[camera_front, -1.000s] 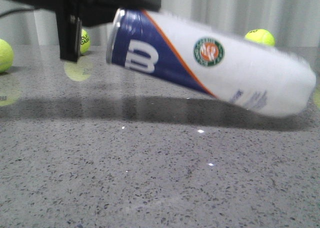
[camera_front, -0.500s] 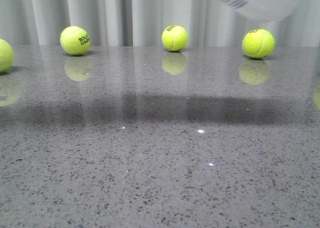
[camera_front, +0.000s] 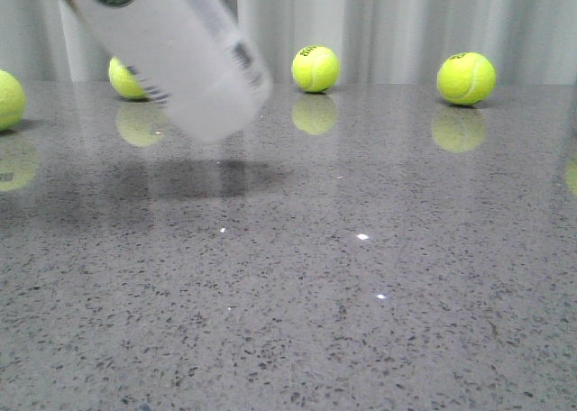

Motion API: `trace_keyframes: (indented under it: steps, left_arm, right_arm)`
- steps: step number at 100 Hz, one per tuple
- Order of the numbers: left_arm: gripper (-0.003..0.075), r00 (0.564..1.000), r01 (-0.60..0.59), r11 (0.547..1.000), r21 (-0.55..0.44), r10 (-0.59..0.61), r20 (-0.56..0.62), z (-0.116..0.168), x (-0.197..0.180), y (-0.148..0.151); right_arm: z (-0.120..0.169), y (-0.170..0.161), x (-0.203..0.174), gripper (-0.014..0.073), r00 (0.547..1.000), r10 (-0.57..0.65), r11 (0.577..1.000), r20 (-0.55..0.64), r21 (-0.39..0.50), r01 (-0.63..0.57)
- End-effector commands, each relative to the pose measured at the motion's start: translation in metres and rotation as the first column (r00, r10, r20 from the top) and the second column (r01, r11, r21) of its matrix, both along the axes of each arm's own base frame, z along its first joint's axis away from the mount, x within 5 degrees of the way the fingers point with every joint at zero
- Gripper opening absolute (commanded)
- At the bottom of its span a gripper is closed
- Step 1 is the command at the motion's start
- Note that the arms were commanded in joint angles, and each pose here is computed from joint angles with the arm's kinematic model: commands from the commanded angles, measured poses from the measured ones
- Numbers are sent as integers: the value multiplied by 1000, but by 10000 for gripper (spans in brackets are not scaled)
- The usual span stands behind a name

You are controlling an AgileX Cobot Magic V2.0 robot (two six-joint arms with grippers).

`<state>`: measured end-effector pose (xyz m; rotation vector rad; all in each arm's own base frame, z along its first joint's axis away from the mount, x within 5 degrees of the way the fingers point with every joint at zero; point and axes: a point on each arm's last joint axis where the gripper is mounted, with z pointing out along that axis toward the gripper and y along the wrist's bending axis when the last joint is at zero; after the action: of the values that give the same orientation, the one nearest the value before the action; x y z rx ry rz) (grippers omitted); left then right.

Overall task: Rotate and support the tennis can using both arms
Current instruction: 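Lift the can with the left gripper and swing it upright, then lower the can upright onto the table with the left gripper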

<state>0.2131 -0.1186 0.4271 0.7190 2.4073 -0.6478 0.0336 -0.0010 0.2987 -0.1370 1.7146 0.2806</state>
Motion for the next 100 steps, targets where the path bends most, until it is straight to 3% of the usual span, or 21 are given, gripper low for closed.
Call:
trace_keyframes:
  steps: [1, 33, 54, 82, 89, 100]
  left_arm:
    - [-21, 1000, 4, 1000, 4, -4, 31, 14, -12, -3]
    - [-21, 996, 56, 986, 158, -67, 64, 7, -16, -33]
    - [-21, 991, 112, 979, 168, -123, 57, 5, -12, -53]
    - [-18, 991, 119, 977, 179, -127, 33, -2, -6, -59]
    - [12, 991, 122, 977, 176, -129, 31, -2, -6, -59]
    - [136, 991, 125, 978, 170, -131, 28, -2, -6, -60]
  right_arm:
    - [14, 1, 0, -56, 995, 6, 1000, 96, 6, -7]
    - [14, 1, 0, -56, 995, 6, 1000, 96, 6, -7]
    - [14, 1, 0, -56, 995, 6, 1000, 96, 6, -7]
    - [14, 1, 0, -56, 995, 6, 1000, 96, 6, -7]
    - [14, 1, 0, -56, 995, 6, 1000, 96, 6, -7]
    - [14, 1, 0, -56, 995, 6, 1000, 96, 6, -7]
